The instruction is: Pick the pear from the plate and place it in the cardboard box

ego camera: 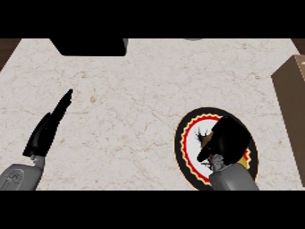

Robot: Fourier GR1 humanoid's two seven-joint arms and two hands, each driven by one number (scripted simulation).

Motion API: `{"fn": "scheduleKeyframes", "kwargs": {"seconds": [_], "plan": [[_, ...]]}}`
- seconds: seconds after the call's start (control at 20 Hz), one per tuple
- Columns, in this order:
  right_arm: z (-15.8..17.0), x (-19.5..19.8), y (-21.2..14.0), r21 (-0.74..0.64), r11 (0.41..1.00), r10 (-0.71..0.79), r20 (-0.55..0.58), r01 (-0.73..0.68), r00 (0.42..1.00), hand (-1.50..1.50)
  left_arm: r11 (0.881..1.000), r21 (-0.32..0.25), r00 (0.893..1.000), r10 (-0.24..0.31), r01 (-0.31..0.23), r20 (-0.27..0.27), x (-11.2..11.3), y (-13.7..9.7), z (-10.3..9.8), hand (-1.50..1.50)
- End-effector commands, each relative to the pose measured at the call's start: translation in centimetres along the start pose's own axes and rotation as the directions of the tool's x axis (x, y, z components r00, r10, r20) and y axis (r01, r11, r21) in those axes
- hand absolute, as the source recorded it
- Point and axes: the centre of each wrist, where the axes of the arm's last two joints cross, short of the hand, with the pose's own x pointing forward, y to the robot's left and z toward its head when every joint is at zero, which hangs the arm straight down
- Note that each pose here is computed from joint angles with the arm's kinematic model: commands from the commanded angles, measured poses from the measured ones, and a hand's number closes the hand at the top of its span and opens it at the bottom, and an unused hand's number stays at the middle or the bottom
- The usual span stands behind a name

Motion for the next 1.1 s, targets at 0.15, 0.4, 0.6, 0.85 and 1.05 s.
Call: {"fn": "scheduleKeyframes", "kwargs": {"seconds": [0.15, 0.4, 0.6, 0.85, 1.05], "plan": [[0.5, -0.6, -0.1, -0.042, 0.992, 0.126, 0.188, -0.121, 0.974, 1.5, 1.0, -0.011, 1.0, -0.005, 0.005, 0.003, -0.2, 0.0, 0.7, 0.0], [2.9, -3.0, 0.1, 0.052, 0.973, 0.119, 0.721, -0.224, 0.683, 1.5, 1.0, -0.006, 1.0, -0.009, 0.009, 0.007, 0.7, -0.3, -0.3, 0.0], [0.0, -6.6, -5.3, 0.005, 0.987, 0.097, 0.787, -0.163, 0.61, 1.5, 1.0, 0.013, 1.0, -0.002, 0.002, -0.025, -0.2, 0.2, 0.3, 0.0], [0.2, -8.6, -12.6, -0.095, 0.993, 0.118, 0.768, -0.071, 0.629, 1.5, 1.0, 0.0, 1.0, -0.008, 0.008, 0.003, -0.3, 0.3, 0.4, 0.0], [0.6, -9.7, -15.7, -0.208, 0.978, 0.13, 0.692, 0.023, 0.71, 1.5, 1.0, 0.024, 1.0, 0.016, -0.016, -0.019, 0.2, -0.4, -0.2, 0.0]]}}
